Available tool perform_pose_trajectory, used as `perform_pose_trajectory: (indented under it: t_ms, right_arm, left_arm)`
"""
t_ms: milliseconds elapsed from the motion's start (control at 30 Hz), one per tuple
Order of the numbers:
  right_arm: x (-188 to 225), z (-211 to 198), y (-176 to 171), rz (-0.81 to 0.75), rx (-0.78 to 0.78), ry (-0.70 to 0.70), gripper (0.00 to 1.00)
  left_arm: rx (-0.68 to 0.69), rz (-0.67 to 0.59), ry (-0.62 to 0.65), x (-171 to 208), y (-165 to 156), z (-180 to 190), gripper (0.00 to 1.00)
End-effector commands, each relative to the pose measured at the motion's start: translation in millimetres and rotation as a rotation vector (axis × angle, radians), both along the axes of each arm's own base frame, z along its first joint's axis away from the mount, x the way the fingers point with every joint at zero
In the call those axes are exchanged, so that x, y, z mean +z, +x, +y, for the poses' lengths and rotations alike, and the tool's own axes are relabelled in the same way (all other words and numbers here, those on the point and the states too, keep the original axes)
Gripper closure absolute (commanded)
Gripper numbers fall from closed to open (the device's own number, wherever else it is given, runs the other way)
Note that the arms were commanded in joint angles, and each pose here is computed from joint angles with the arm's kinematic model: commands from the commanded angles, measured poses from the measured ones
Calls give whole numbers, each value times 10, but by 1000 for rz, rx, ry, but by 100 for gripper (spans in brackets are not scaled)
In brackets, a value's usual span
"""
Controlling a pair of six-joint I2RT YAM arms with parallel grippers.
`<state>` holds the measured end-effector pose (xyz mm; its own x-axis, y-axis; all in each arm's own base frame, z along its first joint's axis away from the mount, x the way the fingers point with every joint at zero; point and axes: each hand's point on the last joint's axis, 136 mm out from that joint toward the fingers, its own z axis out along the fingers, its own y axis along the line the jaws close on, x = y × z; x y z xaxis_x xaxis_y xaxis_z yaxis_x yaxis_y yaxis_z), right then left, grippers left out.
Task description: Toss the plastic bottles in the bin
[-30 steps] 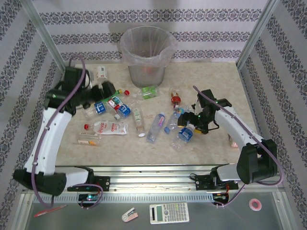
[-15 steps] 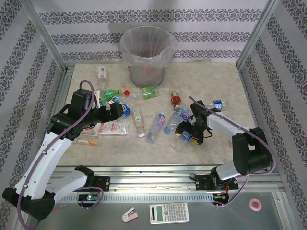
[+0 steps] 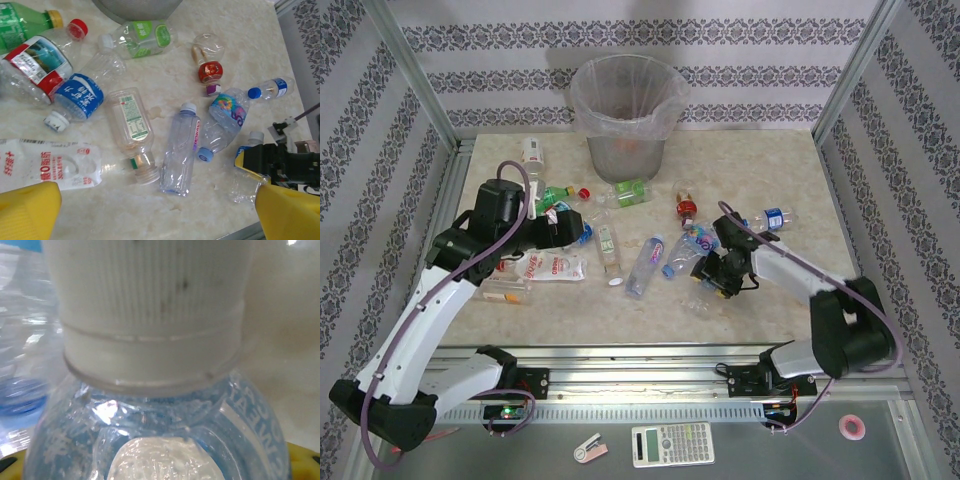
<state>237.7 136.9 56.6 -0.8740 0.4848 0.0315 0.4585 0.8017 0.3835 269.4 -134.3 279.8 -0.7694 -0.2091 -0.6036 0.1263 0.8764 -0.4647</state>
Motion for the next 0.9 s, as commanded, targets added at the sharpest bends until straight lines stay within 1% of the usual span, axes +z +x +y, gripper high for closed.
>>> perform_pose_trajectory:
  t_ms: [0,100,167,233,333,400,500,567,700,800,833,867]
  right_arm:
    - [1016,182,449,-298,-70,116,48]
    - [1746,177,879,-478,-110,164,49]
    - [2016,204,1171,-518,-108,208,50]
    - [2199,256,1453,-545,-93,243,51]
    - [2293,320,1754,-545,-67,261,51]
    - [2230,315,1879,-532,-62,263,51]
    - [2141,330,2031,-505,-64,315,52]
    - [2251,349,2112,-535,-61,342,52]
    - [2783,442,2374,-634,-37,418,51]
    - [3312,630,2691,-730,-21,503,45]
    - [3459,732,2797,-759,-6,533,41]
    - [3656,870,2943,-799,17,583,35]
  left_arm:
    - [-45,-93,-64,169,173,-173,1]
    - [-81,-95,-128,164,273,-324,1]
    - [-84,-88,-137,153,347,-368,0]
    - [-72,-81,-134,141,417,-379,1]
    - [-16,-87,-149,122,513,-347,1]
    - [-4,-101,-160,95,537,-348,0]
    - [33,-75,-134,-38,544,-281,1]
    - [52,-48,-124,-127,534,-250,0]
    - [72,-22,-122,-267,555,-238,1]
    - [81,-1,-116,-338,629,-250,1]
    - [77,3,-121,-331,664,-269,1]
    - [68,7,-123,-333,701,-295,1]
